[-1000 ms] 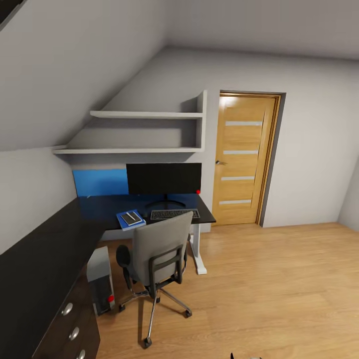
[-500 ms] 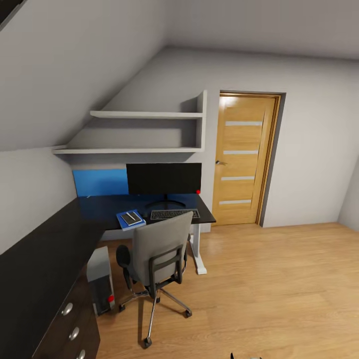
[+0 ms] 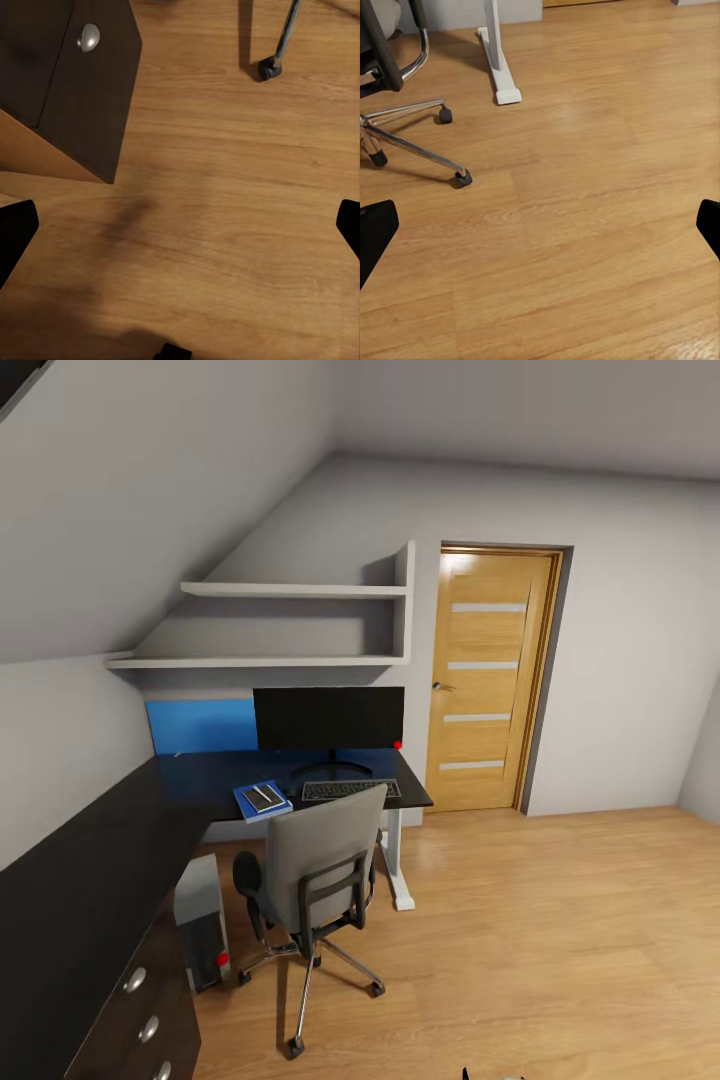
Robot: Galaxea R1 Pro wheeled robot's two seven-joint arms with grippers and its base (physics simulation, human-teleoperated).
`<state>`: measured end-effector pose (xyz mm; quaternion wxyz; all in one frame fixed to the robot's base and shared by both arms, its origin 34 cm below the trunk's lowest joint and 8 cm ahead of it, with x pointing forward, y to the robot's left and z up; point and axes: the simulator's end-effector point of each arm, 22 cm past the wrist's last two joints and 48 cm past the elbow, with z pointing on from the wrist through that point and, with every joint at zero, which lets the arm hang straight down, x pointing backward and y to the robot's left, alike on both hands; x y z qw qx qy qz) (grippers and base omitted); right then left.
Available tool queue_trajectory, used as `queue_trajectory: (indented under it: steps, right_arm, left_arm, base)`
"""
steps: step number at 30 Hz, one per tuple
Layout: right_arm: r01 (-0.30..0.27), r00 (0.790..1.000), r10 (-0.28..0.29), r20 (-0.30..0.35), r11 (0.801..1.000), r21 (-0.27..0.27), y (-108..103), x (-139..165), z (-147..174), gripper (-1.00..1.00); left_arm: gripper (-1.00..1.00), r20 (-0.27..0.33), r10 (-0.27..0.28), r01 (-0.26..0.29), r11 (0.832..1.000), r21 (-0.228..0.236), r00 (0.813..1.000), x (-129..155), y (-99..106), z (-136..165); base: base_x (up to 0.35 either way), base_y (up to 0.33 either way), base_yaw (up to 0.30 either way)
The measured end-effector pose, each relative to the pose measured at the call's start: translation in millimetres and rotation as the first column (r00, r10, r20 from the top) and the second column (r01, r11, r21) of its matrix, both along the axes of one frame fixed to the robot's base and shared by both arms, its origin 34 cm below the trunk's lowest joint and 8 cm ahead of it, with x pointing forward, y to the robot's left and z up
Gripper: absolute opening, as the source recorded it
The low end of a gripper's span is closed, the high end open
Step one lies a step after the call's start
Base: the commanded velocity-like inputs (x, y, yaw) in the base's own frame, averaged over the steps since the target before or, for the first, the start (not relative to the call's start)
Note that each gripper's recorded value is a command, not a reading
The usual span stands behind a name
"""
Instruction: In the bedroom, organize the workspace by keeping the computer under the desk, ensuring the monitor is on the desk, placing the keyboard on the desk next to the monitor, placing the mouse on the desk next to the keyboard, moving the folder from the swivel chair onto the desk next to the mouse, stacking the notebook on top of the folder with the pen on top of the notebook, and positioning the swivel chair next to the desk.
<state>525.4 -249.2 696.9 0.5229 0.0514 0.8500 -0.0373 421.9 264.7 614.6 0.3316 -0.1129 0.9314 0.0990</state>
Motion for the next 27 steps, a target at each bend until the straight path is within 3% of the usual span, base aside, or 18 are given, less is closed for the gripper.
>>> queue_trajectory:
  steps: [27]
  right_arm:
    - [-0.002,1.000,0.002,0.000,1.000,0.002,2.4,0.0,0.1,1.00]
  left_arm:
    - [1.00,-0.001,-0.001,0.001,1.000,0.002,1.000,-0.3,0.9,-0.1]
  base:
    - [0.000,0.000,0.000]
